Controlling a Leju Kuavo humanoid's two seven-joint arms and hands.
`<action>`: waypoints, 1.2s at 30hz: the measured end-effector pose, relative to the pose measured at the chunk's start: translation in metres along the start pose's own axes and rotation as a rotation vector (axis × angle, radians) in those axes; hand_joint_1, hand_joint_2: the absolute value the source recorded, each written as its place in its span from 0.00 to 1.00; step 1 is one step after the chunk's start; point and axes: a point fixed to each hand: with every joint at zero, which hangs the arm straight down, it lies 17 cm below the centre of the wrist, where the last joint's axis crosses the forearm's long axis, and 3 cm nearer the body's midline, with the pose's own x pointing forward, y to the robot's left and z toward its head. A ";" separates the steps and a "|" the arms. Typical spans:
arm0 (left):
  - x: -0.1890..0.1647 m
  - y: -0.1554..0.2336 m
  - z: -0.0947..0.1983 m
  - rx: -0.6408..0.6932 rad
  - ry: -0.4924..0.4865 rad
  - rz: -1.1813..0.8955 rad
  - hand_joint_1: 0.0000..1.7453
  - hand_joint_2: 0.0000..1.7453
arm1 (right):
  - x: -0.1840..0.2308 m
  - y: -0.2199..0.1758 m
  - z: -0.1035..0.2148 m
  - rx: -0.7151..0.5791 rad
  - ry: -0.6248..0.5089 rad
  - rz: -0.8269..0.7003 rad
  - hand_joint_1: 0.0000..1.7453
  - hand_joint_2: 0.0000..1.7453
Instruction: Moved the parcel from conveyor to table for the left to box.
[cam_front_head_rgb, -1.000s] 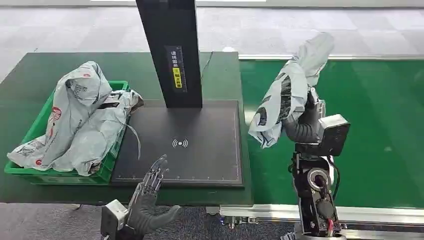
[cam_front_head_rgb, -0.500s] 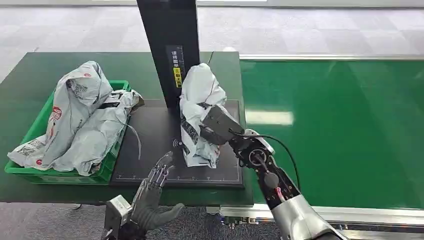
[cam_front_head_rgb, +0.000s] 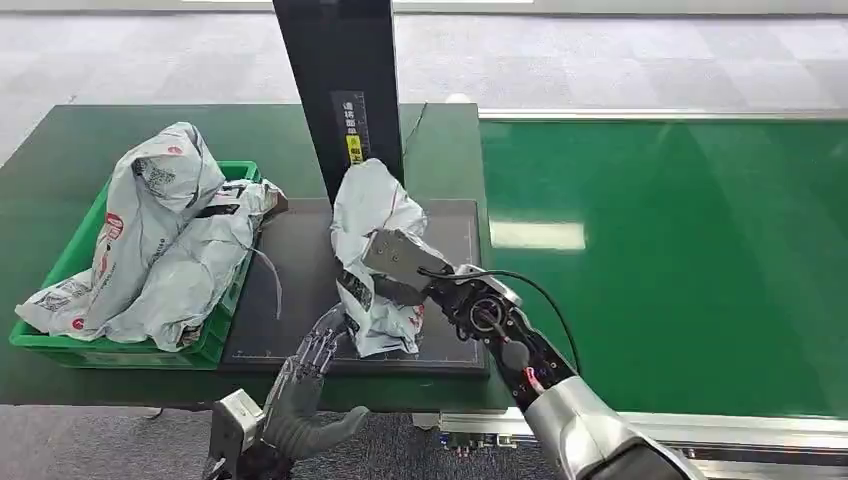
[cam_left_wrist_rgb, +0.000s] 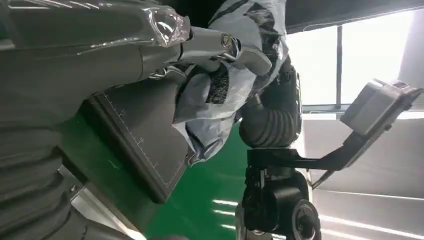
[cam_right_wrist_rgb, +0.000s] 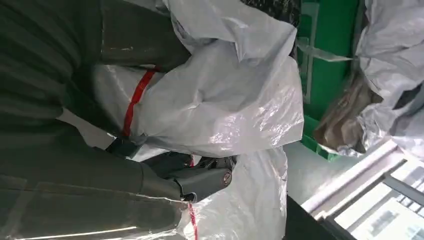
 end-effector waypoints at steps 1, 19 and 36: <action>0.000 0.000 0.000 -0.001 0.003 0.000 0.00 1.00 | -0.003 0.006 -0.001 0.013 0.017 0.019 0.97 1.00; 0.004 0.011 -0.007 0.027 -0.019 -0.006 0.00 1.00 | 0.072 -0.003 0.025 -0.132 -0.383 -0.378 0.00 1.00; 0.006 0.021 0.003 0.087 -0.020 -0.021 0.00 1.00 | 0.094 -0.078 0.134 -0.516 -0.689 -0.652 0.00 1.00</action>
